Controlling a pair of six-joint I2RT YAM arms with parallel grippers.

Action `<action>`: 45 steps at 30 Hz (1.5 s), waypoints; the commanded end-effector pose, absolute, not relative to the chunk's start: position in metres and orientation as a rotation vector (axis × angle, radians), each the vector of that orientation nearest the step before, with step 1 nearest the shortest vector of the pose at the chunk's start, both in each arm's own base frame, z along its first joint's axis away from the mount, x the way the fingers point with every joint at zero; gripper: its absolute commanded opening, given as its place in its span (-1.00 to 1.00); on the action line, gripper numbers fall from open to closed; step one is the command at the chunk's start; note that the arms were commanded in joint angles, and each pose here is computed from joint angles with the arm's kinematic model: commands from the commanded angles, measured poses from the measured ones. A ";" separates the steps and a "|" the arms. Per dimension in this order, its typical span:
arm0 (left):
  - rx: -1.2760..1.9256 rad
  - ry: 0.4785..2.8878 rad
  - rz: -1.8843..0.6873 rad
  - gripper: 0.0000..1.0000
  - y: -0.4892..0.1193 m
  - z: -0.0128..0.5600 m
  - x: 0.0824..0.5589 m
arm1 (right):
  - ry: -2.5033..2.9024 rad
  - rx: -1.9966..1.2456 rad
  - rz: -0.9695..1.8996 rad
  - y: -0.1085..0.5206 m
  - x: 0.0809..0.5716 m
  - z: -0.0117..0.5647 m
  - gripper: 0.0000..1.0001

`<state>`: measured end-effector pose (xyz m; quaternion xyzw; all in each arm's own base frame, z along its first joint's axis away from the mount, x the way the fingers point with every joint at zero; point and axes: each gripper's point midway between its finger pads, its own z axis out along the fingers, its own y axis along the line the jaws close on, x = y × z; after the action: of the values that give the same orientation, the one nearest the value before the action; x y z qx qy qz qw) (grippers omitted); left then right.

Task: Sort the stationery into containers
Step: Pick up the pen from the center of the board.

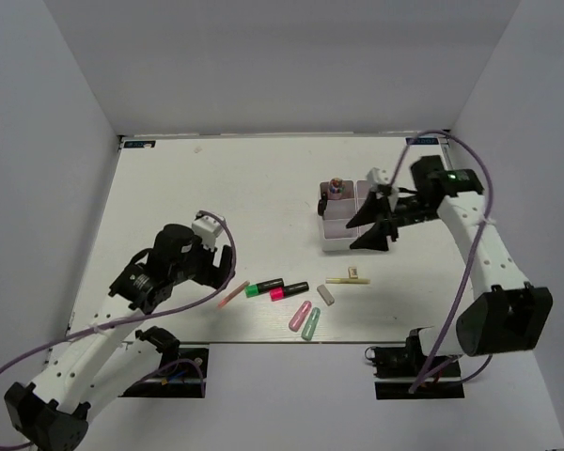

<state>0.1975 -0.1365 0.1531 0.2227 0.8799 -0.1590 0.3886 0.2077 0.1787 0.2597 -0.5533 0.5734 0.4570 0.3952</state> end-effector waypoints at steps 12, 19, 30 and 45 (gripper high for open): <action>0.088 2.160 -0.424 0.83 -0.090 0.158 0.233 | 1.805 -2.067 0.857 0.217 0.179 0.125 0.35; 0.034 2.179 -0.349 0.83 -0.076 0.154 0.235 | 1.784 -2.020 0.591 0.243 0.212 0.092 -0.34; 0.019 2.159 -0.307 0.83 -0.069 0.158 0.234 | 1.786 -2.163 0.527 0.282 0.205 0.047 -0.06; 0.013 2.141 -0.292 0.83 -0.065 0.161 0.233 | 1.762 -2.212 0.438 0.295 0.192 0.015 0.02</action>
<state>0.2330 -0.0694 0.1598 0.0110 0.8768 -0.1255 0.4641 0.1921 0.2915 0.0216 -0.7655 0.6087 0.1606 0.1327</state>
